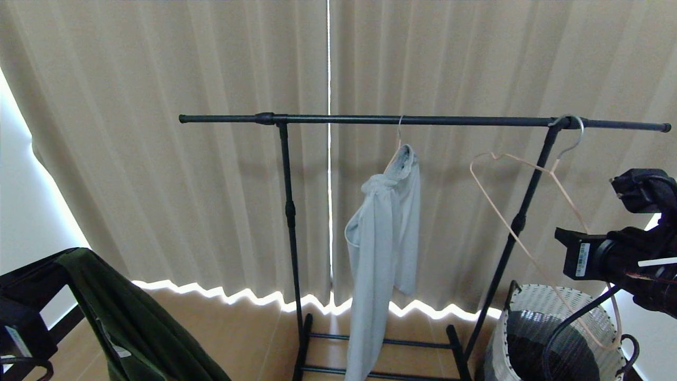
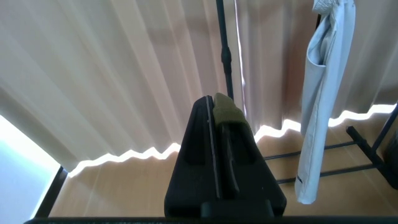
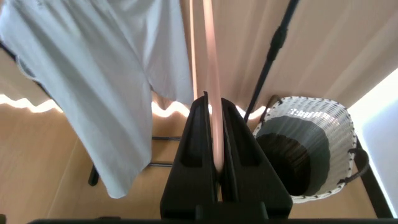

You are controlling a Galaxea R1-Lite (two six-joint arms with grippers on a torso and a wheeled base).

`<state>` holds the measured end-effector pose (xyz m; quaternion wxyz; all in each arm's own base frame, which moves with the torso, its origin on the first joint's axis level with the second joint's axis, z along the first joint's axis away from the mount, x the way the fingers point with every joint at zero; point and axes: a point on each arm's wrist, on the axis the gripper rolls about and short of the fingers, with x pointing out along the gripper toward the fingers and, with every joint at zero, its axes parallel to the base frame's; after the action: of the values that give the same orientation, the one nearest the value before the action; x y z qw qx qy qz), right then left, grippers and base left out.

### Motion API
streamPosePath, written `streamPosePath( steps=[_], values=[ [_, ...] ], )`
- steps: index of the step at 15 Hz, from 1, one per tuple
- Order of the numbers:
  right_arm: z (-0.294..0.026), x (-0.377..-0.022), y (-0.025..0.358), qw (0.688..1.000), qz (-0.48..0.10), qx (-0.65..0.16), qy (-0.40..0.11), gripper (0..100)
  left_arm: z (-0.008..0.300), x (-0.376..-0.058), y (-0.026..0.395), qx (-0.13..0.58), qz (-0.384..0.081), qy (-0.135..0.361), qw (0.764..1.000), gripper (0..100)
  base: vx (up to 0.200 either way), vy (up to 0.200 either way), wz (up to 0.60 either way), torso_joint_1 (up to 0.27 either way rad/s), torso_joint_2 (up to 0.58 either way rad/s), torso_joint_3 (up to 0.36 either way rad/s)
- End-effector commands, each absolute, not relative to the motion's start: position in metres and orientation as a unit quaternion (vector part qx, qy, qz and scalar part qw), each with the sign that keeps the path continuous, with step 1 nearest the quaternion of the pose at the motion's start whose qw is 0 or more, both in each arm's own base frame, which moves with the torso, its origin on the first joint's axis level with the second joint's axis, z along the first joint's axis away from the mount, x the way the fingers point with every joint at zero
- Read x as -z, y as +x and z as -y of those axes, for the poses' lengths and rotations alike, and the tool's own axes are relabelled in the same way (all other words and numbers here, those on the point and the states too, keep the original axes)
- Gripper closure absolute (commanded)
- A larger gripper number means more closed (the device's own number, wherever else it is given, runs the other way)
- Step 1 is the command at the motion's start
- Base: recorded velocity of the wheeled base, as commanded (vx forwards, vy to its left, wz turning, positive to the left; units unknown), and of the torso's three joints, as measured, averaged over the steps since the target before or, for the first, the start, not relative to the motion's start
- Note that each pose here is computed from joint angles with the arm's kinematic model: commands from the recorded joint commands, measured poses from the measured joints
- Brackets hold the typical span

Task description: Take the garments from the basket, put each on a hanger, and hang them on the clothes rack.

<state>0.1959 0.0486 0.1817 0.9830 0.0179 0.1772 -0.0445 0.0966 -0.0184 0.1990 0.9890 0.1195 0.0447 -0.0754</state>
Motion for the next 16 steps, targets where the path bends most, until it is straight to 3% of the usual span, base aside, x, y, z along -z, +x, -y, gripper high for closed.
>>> streamPosePath(
  steps=[1,4,9,13,16],
  values=[
    [-0.050,-0.182,0.196,0.983,-0.177,0.042,0.018,100,0.018,-0.199,0.097,0.075,-0.045,0.120,0.989,100,0.000,0.000,0.00,0.000,0.00,0.000],
    [-0.049,-0.177,0.193,0.982,-0.182,0.043,0.017,100,0.018,-0.195,0.097,0.076,-0.051,0.121,0.988,100,0.000,0.000,0.00,0.000,0.00,0.000],
    [-0.067,-0.178,0.191,0.990,-0.139,-0.009,0.028,100,0.020,-0.188,0.101,0.082,-0.074,0.118,0.987,100,0.000,0.000,0.00,0.000,0.00,0.000],
    [-0.089,-0.183,0.196,0.984,-0.108,-0.135,0.050,100,0.035,-0.207,0.139,0.101,-0.093,0.126,0.982,100,0.000,0.000,0.00,0.000,0.00,0.000],
    [-0.108,-0.180,0.202,0.979,-0.091,-0.169,0.074,100,0.052,-0.218,0.173,0.096,-0.105,0.129,0.981,100,0.000,0.000,0.00,0.000,0.00,0.000]
  ],
)
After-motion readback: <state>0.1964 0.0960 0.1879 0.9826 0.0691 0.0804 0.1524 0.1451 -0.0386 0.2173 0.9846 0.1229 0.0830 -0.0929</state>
